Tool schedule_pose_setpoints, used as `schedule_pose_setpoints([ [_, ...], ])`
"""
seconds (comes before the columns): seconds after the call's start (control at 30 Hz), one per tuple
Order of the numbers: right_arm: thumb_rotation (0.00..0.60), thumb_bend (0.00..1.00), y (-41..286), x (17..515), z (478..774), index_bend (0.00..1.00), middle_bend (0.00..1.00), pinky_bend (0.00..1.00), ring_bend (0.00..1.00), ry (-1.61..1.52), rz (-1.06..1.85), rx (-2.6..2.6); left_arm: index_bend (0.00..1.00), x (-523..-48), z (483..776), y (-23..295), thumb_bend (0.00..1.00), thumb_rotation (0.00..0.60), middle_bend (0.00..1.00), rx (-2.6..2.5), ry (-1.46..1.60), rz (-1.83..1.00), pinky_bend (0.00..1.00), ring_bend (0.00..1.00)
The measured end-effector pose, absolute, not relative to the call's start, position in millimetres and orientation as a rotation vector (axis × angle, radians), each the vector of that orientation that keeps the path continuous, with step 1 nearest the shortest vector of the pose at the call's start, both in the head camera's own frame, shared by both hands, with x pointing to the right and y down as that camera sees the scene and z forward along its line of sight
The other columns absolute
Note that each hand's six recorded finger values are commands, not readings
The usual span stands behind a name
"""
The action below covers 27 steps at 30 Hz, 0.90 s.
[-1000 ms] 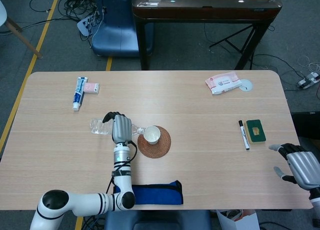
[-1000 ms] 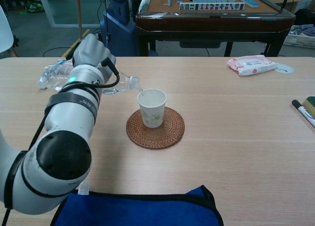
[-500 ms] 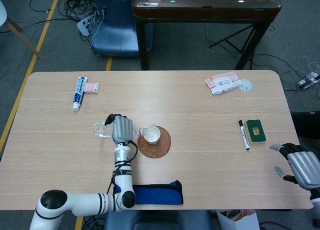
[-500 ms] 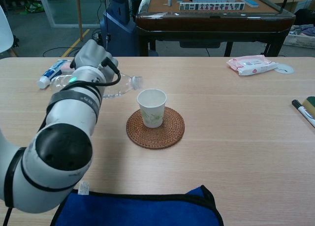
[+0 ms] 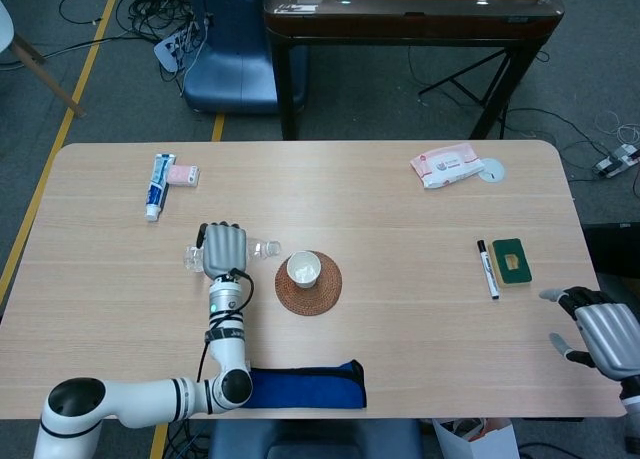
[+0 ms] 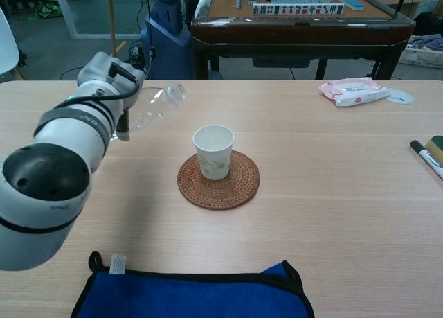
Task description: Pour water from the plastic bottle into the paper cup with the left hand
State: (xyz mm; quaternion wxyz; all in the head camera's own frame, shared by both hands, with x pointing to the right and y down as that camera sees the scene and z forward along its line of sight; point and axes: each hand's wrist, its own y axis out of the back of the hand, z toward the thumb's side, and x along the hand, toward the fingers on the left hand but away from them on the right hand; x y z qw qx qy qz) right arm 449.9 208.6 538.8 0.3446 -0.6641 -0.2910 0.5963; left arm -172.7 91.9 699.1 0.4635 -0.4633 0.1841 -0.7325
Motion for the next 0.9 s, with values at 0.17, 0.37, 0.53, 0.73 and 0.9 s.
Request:
schedule_pose_setpoints([
  [0.17, 0.600, 0.31, 208.4, 450.6, 538.3, 0.29, 0.32, 0.33, 0.25, -0.756, 1.549, -1.721, 0.76, -194.6, 694.7, 87.4, 0.13, 0.600, 0.77, -1.226, 0.571, -1.805, 0.54, 0.50],
  [0.37, 0.600, 0.31, 208.9, 451.0, 539.9, 0.29, 0.32, 0.33, 0.25, -0.750, 1.555, -1.719, 0.76, -216.2, 689.6, 84.0, 0.13, 0.600, 0.77, -1.340, 0.726, -1.791, 0.55, 0.50],
  [0.53, 0.600, 0.31, 209.2, 451.5, 541.0, 0.29, 0.32, 0.33, 0.25, -0.746, 1.560, -1.717, 0.76, -231.4, 685.7, 82.8, 0.13, 0.600, 0.77, -1.435, 0.883, -1.755, 0.55, 0.50],
  [0.73, 0.600, 0.31, 209.5, 451.9, 541.9, 0.29, 0.32, 0.33, 0.25, -0.746, 1.565, -1.715, 0.76, -254.1, 685.3, 84.4, 0.13, 0.600, 0.77, -1.530, 1.076, -1.723, 0.55, 0.50],
  [0.9, 0.600, 0.31, 209.3, 452.5, 542.2, 0.29, 0.32, 0.33, 0.25, -0.748, 1.567, -1.713, 0.76, -269.5, 689.6, 88.4, 0.13, 0.600, 0.77, -1.597, 1.175, -1.741, 0.55, 0.50],
])
